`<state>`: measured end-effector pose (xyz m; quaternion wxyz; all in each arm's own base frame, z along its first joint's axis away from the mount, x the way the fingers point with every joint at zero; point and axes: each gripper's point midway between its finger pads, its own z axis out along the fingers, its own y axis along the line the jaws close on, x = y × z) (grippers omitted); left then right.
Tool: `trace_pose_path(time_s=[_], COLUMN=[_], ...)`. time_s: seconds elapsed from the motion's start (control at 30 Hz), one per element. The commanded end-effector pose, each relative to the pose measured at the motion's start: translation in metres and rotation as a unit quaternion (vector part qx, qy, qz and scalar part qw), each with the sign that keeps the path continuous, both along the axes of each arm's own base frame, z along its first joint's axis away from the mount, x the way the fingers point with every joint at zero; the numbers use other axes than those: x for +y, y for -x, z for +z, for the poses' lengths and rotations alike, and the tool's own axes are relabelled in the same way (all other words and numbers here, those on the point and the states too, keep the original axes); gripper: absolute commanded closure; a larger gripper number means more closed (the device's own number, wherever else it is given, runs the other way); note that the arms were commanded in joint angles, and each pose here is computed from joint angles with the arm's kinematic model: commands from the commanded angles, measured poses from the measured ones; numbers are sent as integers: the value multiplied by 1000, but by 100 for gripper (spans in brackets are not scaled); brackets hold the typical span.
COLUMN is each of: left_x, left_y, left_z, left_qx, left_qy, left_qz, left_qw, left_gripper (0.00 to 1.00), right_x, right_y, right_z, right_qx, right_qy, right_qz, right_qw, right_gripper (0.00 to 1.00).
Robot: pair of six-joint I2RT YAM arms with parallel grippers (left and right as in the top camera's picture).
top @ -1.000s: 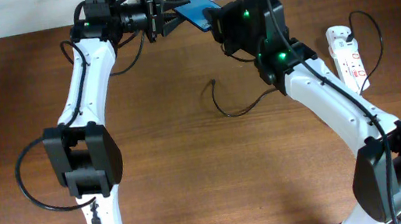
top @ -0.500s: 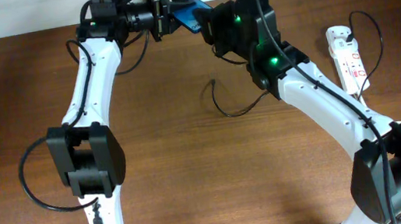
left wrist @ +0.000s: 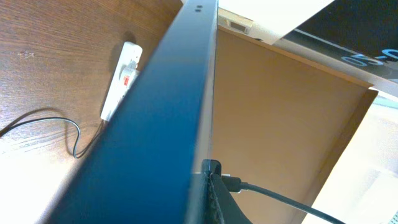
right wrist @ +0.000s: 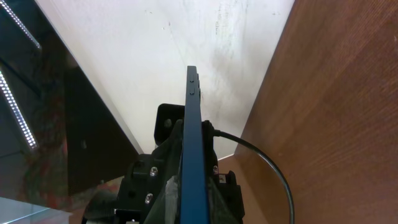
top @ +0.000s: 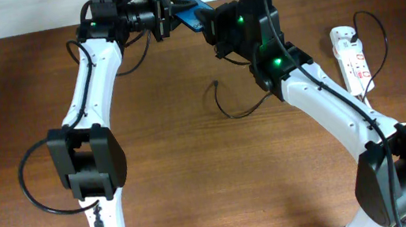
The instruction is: Plug charger to phone and switch on socket
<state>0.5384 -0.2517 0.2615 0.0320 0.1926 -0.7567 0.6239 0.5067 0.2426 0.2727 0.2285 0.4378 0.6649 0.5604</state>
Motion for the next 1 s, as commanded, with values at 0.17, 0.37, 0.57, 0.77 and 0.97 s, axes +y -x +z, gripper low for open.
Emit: trace_pose_path(time_s=[0.17, 0.37, 0.57, 0.77, 0.97], left_x=[1, 2, 2, 21, 55], left_y=[1, -3, -4, -7, -5], left_z=[20, 18, 18, 19, 17], left_qx=[-31, -37, -62, -80, -160], left_qy=[-9, -17, -23, -22, -34], left_qz=[14, 24, 19, 19, -7], left_qw=[999, 999, 998, 996, 987], left_gripper=[100, 100, 100, 100, 100], right_x=[-4, -4, -4, -24, -64], right_y=[-1, -1, -1, -6, -4], right_z=[12, 12, 12, 0, -23], right_qx=[-37, -37, -39, -44, -90], right_qy=[33, 33, 37, 90, 226], right_qz=[7, 7, 7, 12, 98], right_qw=[999, 999, 999, 995, 965], right_gripper=[96, 74, 42, 17, 5])
